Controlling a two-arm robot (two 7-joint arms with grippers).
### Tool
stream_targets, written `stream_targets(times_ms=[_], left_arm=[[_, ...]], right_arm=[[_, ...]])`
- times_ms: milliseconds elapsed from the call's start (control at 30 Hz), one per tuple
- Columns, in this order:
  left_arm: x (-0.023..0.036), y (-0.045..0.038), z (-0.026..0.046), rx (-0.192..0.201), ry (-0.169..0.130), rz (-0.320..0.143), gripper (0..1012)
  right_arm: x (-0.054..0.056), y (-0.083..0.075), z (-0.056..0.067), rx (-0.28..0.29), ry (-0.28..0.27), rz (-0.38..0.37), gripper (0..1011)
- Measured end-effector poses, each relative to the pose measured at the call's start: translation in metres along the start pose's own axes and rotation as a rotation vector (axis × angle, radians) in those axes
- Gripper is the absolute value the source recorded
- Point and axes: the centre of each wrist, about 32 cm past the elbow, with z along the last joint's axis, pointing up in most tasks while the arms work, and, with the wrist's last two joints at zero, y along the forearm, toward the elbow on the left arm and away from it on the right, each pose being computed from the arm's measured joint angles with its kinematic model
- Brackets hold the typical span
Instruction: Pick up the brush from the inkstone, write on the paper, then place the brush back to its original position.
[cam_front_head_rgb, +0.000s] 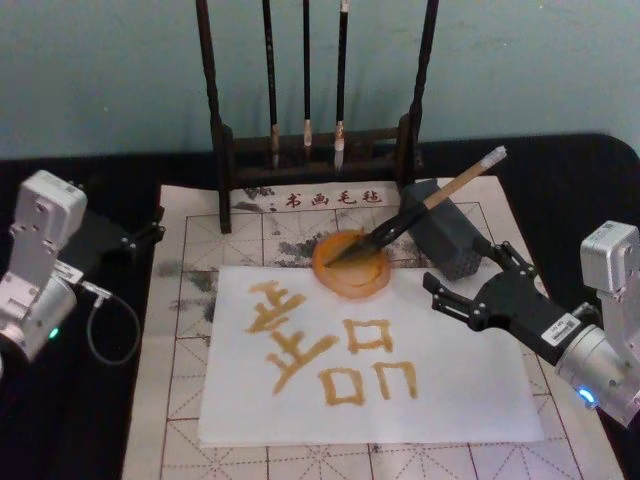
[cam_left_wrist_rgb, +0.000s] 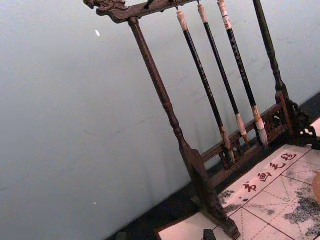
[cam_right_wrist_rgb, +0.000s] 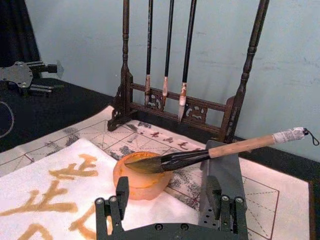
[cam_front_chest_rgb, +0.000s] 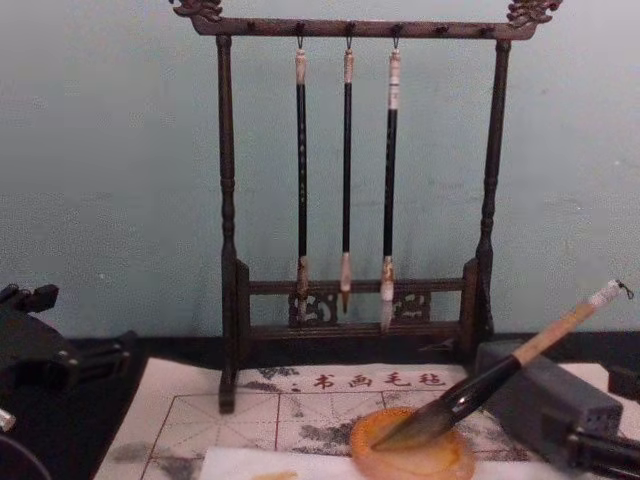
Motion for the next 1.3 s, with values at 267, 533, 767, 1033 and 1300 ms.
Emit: stream_targets(times_ms=[267,533,767,1033,1300], left_arm=[[0.0000,0.0000,0.0000,0.000,0.000,0.000,1001],[0.0000,0.0000,0.0000,0.000,0.000,0.000,1001],[0.0000,0.0000,0.0000,0.000,0.000,0.000,1001],[0.0000,0.0000,0.0000,0.000,0.000,0.000,1001],[0.0000,0.0000,0.0000,0.000,0.000,0.000,1001]], right_arm=[[0.0000,0.0000,0.0000,0.000,0.001,0.000,1000],[0.0000,0.0000,0.0000,0.000,0.001,0.000,1000],[0.0000,0.0000,0.0000,0.000,0.001,0.000,1000],[0.0000,0.0000,0.0000,0.000,0.001,0.000,1000],[0.0000,0.0000,0.0000,0.000,0.001,0.000,1000]])
